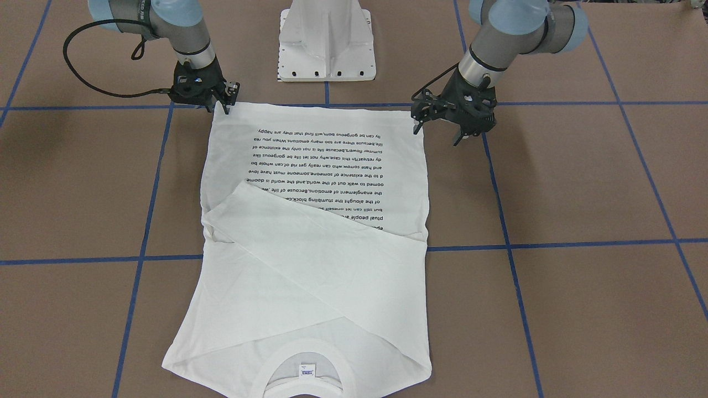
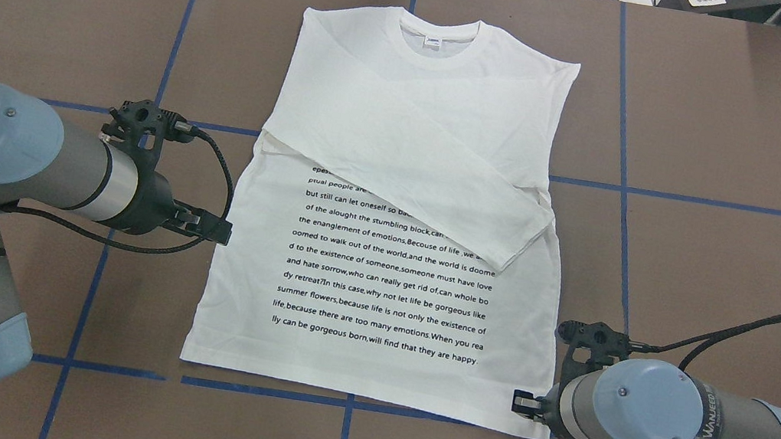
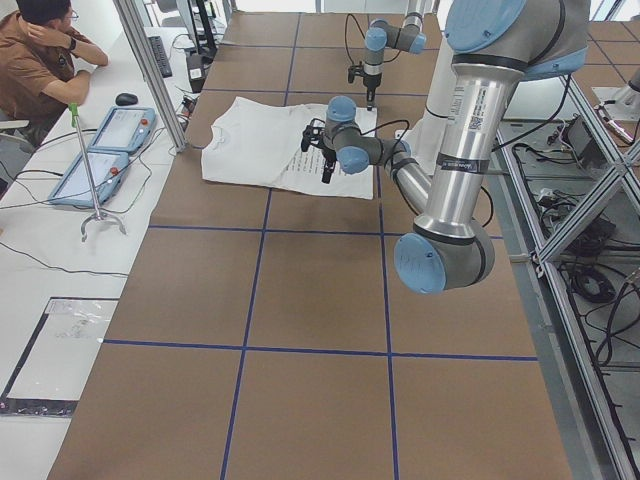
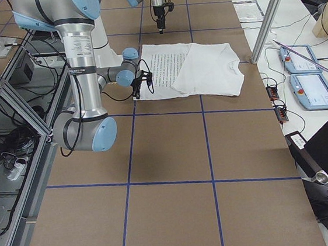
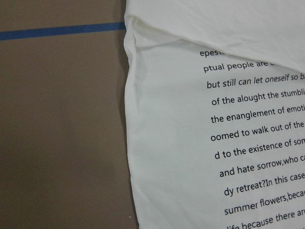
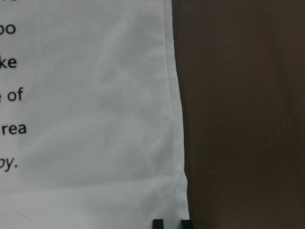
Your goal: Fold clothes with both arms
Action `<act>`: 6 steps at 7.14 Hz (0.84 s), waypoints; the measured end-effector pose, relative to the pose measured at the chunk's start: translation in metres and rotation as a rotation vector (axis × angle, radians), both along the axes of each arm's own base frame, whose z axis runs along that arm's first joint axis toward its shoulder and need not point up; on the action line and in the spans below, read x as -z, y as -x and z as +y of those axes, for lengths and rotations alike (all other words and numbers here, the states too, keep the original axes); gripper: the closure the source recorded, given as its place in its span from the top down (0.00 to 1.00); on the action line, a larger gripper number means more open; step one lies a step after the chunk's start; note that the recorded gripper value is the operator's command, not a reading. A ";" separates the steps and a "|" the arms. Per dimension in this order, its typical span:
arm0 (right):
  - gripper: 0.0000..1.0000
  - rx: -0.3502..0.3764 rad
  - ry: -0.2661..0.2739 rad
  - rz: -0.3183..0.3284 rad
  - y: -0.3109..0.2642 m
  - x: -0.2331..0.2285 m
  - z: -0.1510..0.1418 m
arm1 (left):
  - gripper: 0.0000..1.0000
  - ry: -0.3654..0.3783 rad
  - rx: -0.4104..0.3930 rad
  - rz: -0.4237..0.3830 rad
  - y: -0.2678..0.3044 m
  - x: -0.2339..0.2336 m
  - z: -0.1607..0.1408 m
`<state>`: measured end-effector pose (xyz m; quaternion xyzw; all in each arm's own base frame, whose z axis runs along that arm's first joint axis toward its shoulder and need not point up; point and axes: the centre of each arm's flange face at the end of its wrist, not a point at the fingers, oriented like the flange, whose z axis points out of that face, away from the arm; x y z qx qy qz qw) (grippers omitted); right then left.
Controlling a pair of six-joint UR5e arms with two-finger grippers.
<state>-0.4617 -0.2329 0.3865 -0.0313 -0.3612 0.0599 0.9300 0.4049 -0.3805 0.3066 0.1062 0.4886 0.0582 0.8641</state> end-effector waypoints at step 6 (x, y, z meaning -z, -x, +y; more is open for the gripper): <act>0.00 -0.009 -0.003 -0.020 -0.006 0.010 -0.001 | 1.00 -0.003 0.000 0.003 -0.001 0.002 0.000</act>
